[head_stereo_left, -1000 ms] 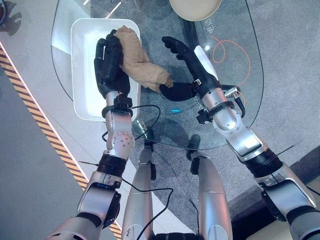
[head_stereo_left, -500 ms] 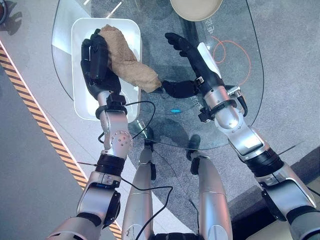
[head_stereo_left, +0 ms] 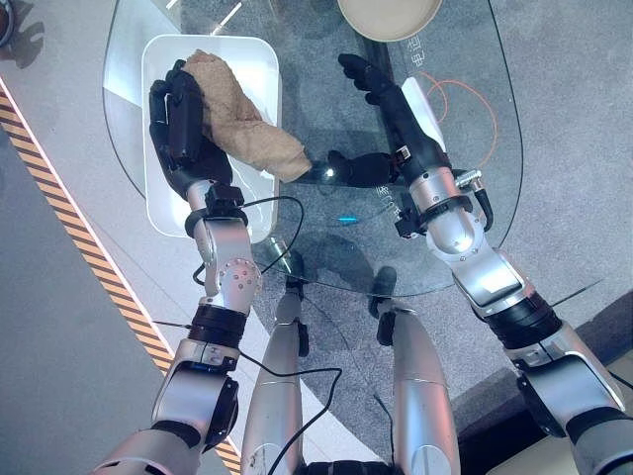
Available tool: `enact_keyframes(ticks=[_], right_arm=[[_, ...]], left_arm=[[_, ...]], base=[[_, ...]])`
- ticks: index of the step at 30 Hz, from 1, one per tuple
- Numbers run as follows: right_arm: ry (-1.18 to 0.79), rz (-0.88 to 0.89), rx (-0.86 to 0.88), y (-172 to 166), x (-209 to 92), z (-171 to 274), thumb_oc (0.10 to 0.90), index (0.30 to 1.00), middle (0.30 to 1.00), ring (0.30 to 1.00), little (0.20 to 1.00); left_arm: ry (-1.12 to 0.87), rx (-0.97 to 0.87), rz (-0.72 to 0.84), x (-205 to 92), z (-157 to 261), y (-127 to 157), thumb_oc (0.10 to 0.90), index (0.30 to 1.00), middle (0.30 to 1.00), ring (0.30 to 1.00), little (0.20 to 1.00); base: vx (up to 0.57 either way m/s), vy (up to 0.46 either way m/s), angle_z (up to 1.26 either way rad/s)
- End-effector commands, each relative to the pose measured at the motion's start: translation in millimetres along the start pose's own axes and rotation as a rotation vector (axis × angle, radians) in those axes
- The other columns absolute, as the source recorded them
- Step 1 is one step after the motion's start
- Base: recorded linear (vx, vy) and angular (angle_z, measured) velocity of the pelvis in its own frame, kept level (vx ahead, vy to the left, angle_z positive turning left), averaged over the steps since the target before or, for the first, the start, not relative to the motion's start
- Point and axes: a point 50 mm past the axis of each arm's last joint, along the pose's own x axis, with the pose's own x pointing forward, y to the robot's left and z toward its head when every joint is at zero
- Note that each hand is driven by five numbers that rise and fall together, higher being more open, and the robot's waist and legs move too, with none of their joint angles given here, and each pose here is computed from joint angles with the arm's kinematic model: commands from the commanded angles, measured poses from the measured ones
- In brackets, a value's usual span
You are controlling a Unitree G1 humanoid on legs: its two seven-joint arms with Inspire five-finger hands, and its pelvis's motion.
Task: Wipe the table with a cloth and put it in the basket.
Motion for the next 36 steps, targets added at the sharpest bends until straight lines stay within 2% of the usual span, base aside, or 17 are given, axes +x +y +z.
enact_keyframes(ticks=[1,9,13,27,36], right_arm=[[-0.245,-0.217,0.055,-29,13,47,0.800,0.900,0.900,0.900,0.900],[-0.083,-0.499,0.024,-50,4,0,0.800,0.900,0.900,0.900,0.900],[0.018,-0.608,0.064,-61,-3,-26,0.800,0.900,0.900,0.900,0.900],[0.304,-0.878,-0.021,-96,-31,-95,0.800,0.900,0.900,0.900,0.900],[0.448,-1.039,-0.093,-113,-60,-127,0.800,0.900,0.900,0.900,0.900]], left_arm=[[-0.341,-0.083,-0.280,16,57,-67,0.100,0.300,0.300,0.300,0.200],[-0.370,-0.085,-0.256,17,60,-57,0.100,0.300,0.300,0.300,0.200],[-0.376,-0.089,-0.241,21,63,-53,0.100,0.300,0.300,0.300,0.200],[-0.444,-0.008,-0.196,38,82,-47,0.100,0.300,0.300,0.300,0.200],[-0.516,0.140,-0.133,53,101,-49,0.100,0.300,0.300,0.300,0.200]], base=[[0.00,0.000,0.00],[0.00,0.003,0.00],[0.00,0.000,0.00],[0.00,0.000,0.00],[0.00,0.000,0.00]])
